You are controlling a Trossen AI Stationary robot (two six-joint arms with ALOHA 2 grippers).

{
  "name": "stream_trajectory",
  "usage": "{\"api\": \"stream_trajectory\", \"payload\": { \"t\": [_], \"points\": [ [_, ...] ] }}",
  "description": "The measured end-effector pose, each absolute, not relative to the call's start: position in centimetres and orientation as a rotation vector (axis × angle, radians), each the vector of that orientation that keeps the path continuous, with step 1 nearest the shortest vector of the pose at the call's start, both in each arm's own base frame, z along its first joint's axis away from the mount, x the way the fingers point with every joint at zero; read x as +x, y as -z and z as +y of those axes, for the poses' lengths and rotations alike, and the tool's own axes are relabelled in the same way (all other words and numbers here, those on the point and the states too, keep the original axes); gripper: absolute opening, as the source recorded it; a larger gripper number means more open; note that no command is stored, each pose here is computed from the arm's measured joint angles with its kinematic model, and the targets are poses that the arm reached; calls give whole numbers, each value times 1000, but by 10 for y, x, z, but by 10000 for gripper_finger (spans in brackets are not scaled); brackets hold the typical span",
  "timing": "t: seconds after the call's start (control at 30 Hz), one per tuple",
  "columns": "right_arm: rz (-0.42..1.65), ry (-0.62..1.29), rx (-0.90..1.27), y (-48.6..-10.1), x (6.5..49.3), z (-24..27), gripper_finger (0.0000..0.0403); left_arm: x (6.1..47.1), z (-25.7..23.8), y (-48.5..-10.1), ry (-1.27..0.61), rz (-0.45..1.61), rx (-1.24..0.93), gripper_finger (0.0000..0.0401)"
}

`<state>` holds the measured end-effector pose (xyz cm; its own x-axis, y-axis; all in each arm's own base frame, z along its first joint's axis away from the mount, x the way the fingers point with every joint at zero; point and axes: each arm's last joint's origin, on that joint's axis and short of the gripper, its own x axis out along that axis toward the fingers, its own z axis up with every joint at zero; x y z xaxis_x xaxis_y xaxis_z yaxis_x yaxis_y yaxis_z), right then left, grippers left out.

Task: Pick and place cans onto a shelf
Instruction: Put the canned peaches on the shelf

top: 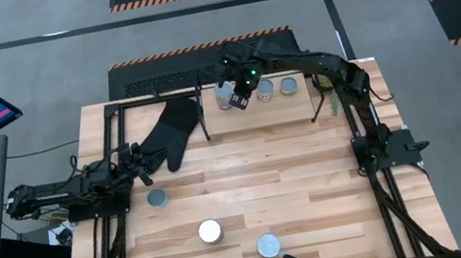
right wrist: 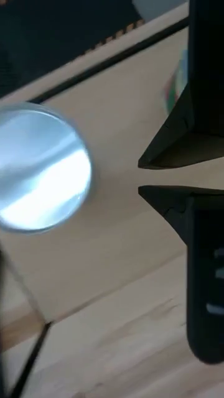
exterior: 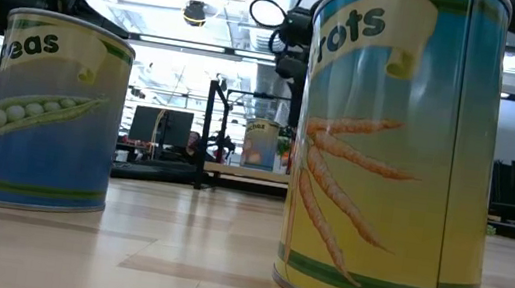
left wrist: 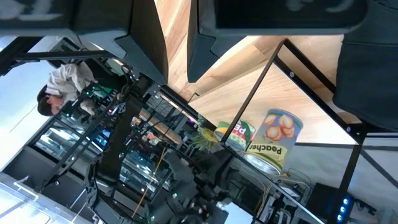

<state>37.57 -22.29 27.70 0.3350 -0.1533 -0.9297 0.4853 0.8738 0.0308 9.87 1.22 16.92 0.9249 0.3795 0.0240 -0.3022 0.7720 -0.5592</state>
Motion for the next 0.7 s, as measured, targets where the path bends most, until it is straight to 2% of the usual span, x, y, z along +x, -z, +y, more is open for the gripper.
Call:
{"api": "stream_trajectory", "payload": {
  "t": [0.2,0.37,0.47,0.6,0.7],
  "points": [
    [1162,494,295,-271,378,-230,77,99,12,-169,-369,-138,-584,50],
    [1087,676,321,-303,359,-256,73,99,11,-169,-339,-130,-595,50],
    [930,739,319,-325,354,-278,71,99,11,-169,-336,-127,-594,50],
    [575,684,332,-354,362,-299,70,99,11,-169,-337,-125,-581,50],
    [401,620,363,-366,367,-308,70,99,11,-169,-337,-124,-580,50]
  ]
}}
